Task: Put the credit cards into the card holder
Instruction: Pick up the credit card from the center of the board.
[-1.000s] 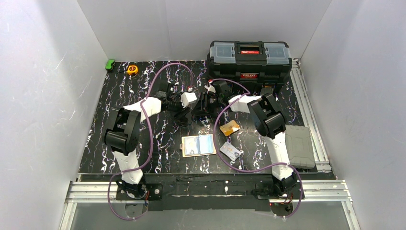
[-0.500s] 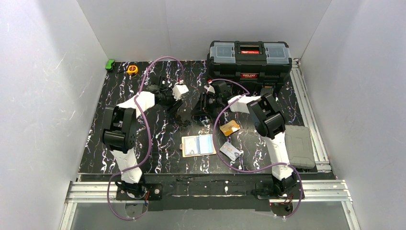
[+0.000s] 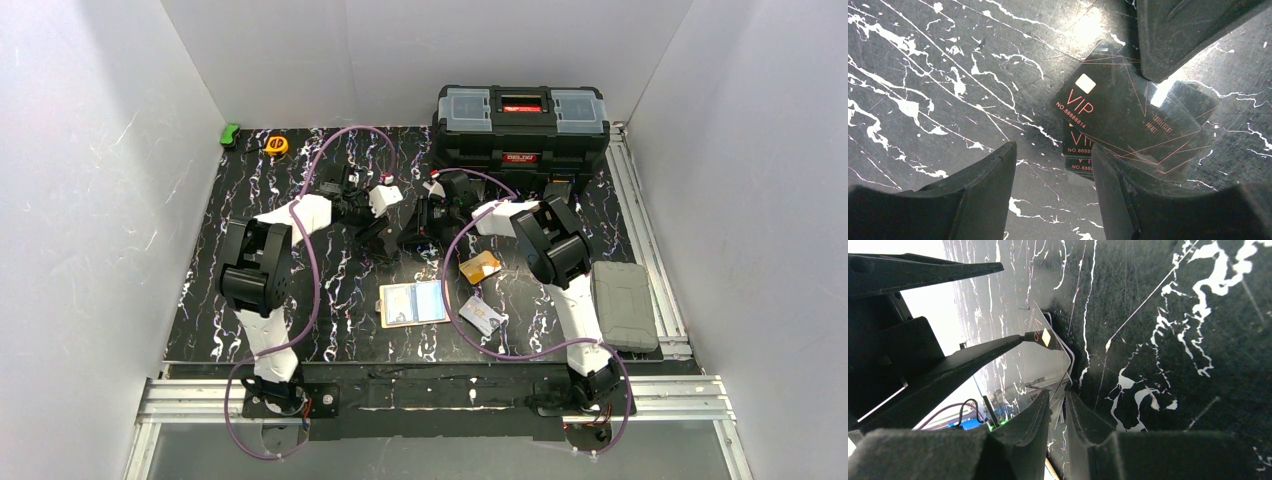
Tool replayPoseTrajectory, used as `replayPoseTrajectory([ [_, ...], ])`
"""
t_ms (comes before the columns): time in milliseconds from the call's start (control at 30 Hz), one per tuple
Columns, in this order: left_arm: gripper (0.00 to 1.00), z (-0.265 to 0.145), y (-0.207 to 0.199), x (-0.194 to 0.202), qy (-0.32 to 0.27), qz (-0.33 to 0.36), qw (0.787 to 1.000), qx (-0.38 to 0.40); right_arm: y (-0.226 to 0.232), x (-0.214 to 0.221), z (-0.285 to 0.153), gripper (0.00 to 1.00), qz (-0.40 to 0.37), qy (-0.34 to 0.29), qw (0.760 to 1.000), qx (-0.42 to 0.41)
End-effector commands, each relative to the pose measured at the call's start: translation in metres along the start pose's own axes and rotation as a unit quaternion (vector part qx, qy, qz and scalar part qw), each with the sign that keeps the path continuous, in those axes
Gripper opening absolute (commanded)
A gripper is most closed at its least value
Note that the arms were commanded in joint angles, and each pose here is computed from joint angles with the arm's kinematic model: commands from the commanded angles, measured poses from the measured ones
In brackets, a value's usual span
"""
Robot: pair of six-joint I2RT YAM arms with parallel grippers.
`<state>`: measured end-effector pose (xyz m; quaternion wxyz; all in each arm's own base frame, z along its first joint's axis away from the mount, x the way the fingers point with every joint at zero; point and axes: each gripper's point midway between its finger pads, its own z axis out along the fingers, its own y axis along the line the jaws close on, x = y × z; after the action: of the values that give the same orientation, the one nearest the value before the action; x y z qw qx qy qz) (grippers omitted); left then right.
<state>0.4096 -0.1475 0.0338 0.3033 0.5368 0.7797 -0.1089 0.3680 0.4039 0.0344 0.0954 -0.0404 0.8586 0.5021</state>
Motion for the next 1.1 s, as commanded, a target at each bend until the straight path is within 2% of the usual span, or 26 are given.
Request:
replayPoseTrajectory([
  [0, 0.56, 0.003, -0.004, -0.004, -0.004, 0.010, 1.000, 0.008, -0.001, -0.008, 0.007, 0.26, -0.006, -0.006, 1.000, 0.003],
  [167, 0.55, 0.008, -0.009, -0.008, -0.007, 0.015, 1.000, 0.014, -0.003, -0.004, 0.007, 0.27, -0.006, -0.002, 1.000, 0.006],
  [333, 0.55, 0.012, -0.014, -0.010, -0.007, 0.018, 1.000, 0.021, 0.003, -0.001, 0.003, 0.37, -0.007, -0.002, 1.000, -0.007],
  [433, 0.55, 0.013, -0.017, -0.011, -0.008, 0.018, 0.999, 0.025, 0.004, 0.000, 0.003, 0.39, -0.003, -0.001, 1.000, -0.012],
  [733, 0.55, 0.019, -0.027, -0.016, -0.009, 0.024, 0.999, 0.036, -0.005, 0.010, 0.001, 0.43, 0.027, 0.001, 0.999, -0.023],
  [1067, 0.55, 0.025, -0.035, -0.023, -0.011, 0.031, 0.999, 0.044, -0.002, 0.009, -0.004, 0.44, 0.050, -0.010, 0.996, -0.068],
])
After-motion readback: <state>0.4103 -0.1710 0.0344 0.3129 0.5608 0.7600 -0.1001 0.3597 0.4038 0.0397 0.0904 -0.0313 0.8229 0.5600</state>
